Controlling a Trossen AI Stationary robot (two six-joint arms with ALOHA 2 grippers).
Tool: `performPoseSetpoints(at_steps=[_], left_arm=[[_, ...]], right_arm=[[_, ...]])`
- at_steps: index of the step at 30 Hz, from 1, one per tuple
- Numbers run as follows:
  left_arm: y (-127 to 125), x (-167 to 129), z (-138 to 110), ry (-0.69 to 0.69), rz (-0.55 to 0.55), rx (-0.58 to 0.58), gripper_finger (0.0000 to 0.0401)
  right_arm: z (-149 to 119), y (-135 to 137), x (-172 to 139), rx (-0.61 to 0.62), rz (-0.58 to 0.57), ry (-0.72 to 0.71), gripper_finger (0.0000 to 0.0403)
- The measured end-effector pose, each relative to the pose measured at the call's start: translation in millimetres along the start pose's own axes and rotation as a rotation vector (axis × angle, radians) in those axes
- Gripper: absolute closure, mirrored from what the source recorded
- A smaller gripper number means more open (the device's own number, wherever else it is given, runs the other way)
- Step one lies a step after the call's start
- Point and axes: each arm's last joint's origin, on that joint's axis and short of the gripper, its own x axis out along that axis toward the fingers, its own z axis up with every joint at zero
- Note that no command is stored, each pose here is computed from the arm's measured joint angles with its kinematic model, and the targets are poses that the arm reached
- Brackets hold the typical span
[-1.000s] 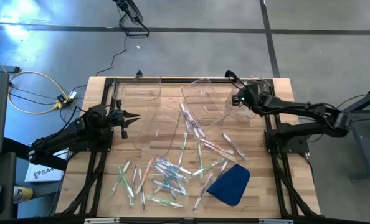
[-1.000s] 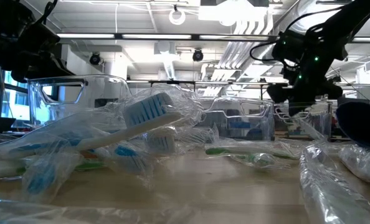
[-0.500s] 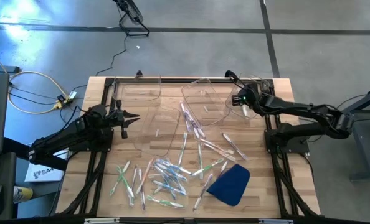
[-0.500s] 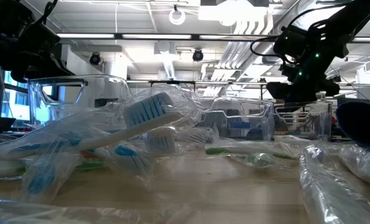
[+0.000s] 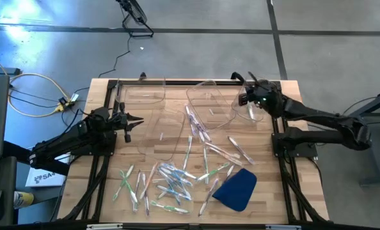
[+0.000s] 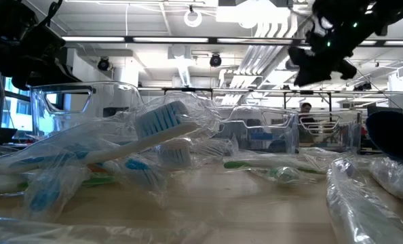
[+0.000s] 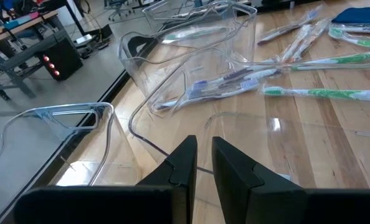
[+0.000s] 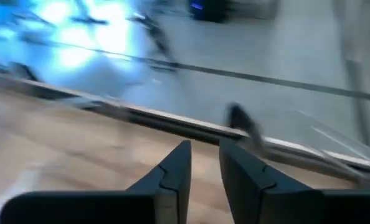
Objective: Pick & Place Toothbrushes
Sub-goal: Put the purple toothbrush into the top center transparent bin
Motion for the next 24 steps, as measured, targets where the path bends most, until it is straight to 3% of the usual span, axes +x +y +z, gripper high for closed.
performPoseSetpoints(at_steps=[6, 15, 18, 24], left_arm=[[0.0, 0.0, 0.0, 0.0, 0.0, 0.0, 0.0355], [0.1, 0.0, 0.0, 0.001, 0.003, 0.0, 0.0355], [0.1, 0.0, 0.0, 0.001, 0.003, 0.0, 0.0355], [0.1, 0.0, 0.0, 0.001, 0.003, 0.0, 0.0355]], right_arm=[[6.6, 12.0, -23.8, 0.029, 0.342, 0.007, 0.035], [-4.0, 32.5, -44.4, -0.101, 0.796, 0.158, 0.0353], [-8.8, 37.2, -49.7, -0.074, 0.803, 0.195, 0.0353], [-24.2, 40.7, -60.9, -0.089, 0.63, 0.213, 0.0353]])
